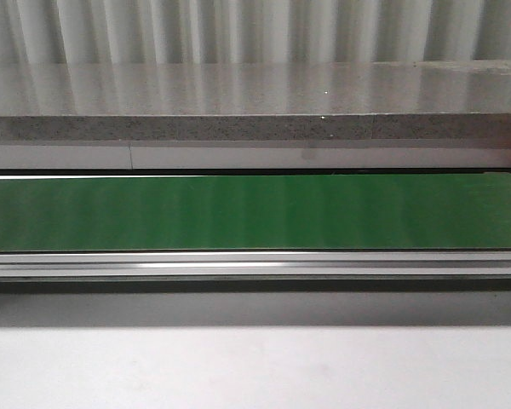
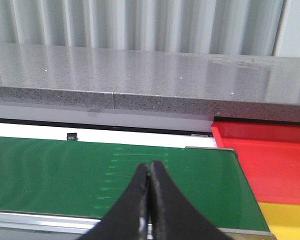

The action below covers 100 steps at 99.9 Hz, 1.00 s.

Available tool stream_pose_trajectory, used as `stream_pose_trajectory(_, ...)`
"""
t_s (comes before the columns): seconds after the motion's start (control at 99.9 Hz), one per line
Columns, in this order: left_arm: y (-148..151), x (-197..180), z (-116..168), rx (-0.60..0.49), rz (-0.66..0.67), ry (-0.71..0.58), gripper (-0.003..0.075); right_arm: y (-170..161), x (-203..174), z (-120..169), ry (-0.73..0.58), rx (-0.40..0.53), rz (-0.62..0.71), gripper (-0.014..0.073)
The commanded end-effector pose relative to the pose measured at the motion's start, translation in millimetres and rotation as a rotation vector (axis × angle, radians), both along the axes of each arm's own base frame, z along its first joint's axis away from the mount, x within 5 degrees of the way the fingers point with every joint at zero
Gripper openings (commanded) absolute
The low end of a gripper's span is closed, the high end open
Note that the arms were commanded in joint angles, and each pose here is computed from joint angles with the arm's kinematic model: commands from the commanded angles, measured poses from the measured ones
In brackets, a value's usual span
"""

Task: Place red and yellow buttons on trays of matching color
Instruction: 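Lower the left gripper and grasp a red push-button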

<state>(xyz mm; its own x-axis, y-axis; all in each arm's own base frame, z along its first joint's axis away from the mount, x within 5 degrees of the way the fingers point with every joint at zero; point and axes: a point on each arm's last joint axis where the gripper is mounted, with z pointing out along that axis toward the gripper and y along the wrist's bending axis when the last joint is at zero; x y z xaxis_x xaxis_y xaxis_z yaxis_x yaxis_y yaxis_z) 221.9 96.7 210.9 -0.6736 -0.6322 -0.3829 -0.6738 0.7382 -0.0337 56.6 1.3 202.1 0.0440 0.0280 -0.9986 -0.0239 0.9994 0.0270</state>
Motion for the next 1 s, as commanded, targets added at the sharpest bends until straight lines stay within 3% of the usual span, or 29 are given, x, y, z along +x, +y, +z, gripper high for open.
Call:
stream_pose_trajectory(0.0,7.3,7.3,7.0,0.021,0.014,-0.067,0.0670,-0.5,-1.6,8.1,-0.097,-0.008,-0.008,-0.0067)
stream_pose_trajectory(0.22,11.0,11.6,-2.8,0.002,0.028,-0.053,0.0668,-0.5,-1.6,8.1,-0.097,-0.008,-0.008,-0.0067)
stream_pose_trajectory(0.33,11.4,13.0,-5.4,-0.002,0.029,-0.049,0.0610,-0.5,-1.6,8.1,-0.097,-0.008,-0.008,-0.0067)
stream_pose_trajectory(0.43,11.7,14.1,-5.8,0.000,0.027,-0.057,0.0487,-0.5,-1.6,8.1,-0.097,-0.008,-0.008,-0.0067)
stream_pose_trajectory(0.62,12.1,16.1,-4.9,0.010,0.015,-0.077,0.0152,-0.5,-1.6,8.1,-0.097,-0.008,-0.008,-0.0067)
stream_pose_trajectory(0.74,11.2,14.2,-3.8,0.003,0.020,-0.068,-0.0022,-0.5,-1.6,8.1,-0.097,-0.008,-0.008,-0.0067)
stream_pose_trajectory(0.991,-11.1,4.2,28.0,0.047,-0.085,-0.124,-0.0020,-0.5,-1.6,8.1,-0.097,-0.008,-0.008,-0.0067)
